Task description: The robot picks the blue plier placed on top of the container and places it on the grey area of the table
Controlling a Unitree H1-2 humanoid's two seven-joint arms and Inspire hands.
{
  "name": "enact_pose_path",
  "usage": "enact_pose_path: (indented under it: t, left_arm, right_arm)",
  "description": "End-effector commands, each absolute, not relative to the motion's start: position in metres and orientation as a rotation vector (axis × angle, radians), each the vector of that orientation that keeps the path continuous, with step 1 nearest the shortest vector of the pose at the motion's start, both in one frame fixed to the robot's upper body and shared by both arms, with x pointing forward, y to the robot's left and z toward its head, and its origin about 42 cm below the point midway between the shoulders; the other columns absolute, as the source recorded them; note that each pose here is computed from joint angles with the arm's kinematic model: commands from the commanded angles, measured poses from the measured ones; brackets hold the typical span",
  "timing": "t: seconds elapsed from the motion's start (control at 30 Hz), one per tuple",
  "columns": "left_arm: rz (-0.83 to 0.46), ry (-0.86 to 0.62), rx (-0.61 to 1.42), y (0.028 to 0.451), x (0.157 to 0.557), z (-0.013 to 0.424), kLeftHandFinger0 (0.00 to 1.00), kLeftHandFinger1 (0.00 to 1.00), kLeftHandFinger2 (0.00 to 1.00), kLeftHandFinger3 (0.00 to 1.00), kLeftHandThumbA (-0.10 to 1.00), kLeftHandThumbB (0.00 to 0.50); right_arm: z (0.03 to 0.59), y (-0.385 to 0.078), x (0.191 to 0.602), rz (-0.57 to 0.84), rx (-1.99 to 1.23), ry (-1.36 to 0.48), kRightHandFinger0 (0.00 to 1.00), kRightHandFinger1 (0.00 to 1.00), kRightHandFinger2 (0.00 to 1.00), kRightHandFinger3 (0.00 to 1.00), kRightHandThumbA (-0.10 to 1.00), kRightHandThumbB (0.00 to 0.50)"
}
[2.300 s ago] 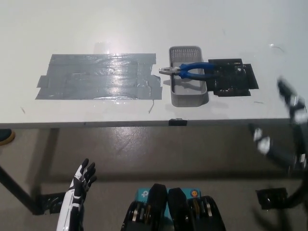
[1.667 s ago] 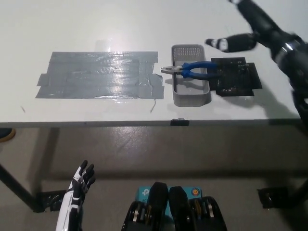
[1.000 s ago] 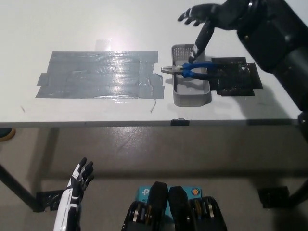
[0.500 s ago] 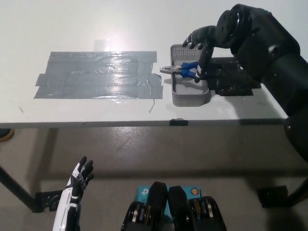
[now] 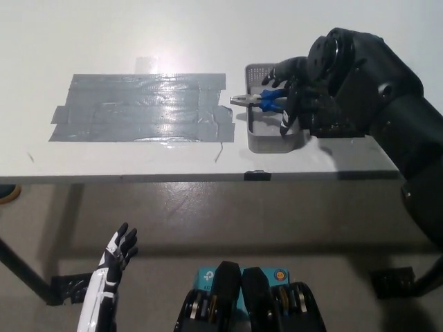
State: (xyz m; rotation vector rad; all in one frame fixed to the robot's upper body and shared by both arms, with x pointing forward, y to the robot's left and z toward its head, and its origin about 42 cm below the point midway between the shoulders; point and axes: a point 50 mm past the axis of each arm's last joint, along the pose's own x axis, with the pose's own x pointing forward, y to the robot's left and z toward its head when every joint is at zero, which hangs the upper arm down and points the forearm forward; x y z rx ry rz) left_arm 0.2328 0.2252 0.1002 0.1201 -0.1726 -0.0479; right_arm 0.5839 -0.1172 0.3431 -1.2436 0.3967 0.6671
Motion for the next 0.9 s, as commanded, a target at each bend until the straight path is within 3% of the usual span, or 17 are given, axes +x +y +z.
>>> enact_pose_path:
  t: [0.0,0.17,0.7,0.8,0.87]
  left_arm:
    - [-0.068,-0.236,0.146,0.2224,0.2348,0.1136,1.0,1.0,1.0,1.0,1.0,0.037]
    - [-0.069,-0.238,0.141,0.2228,0.2354,0.1129,1.0,1.0,1.0,1.0,1.0,0.045]
    - [-0.106,-0.25,0.182,0.2219,0.2367,0.1133,1.0,1.0,1.0,1.0,1.0,0.057]
    - [-0.118,-0.272,0.194,0.2215,0.2362,0.1119,1.0,1.0,1.0,1.0,1.0,0.015]
    - [-0.124,-0.277,0.206,0.2216,0.2364,0.1103,1.0,1.0,1.0,1.0,1.0,0.017]
  right_arm:
    - [0.3785,-0.1063,0.5879,0.633,-1.261,0.284,1.0,1.0,1.0,1.0,1.0,0.269]
    - [0.376,-0.1005,0.5871,0.638,-1.257,0.277,1.0,1.0,1.0,1.0,1.0,0.284]
    - [0.3767,-0.0998,0.5891,0.585,-1.233,0.249,1.0,1.0,1.0,1.0,1.0,0.268]
    - [0.3738,-0.0991,0.5893,0.574,-1.211,0.229,1.0,1.0,1.0,1.0,0.95,0.265]
    - [0.3687,-0.0985,0.5894,0.563,-1.221,0.202,1.0,1.0,1.0,1.0,0.9,0.273]
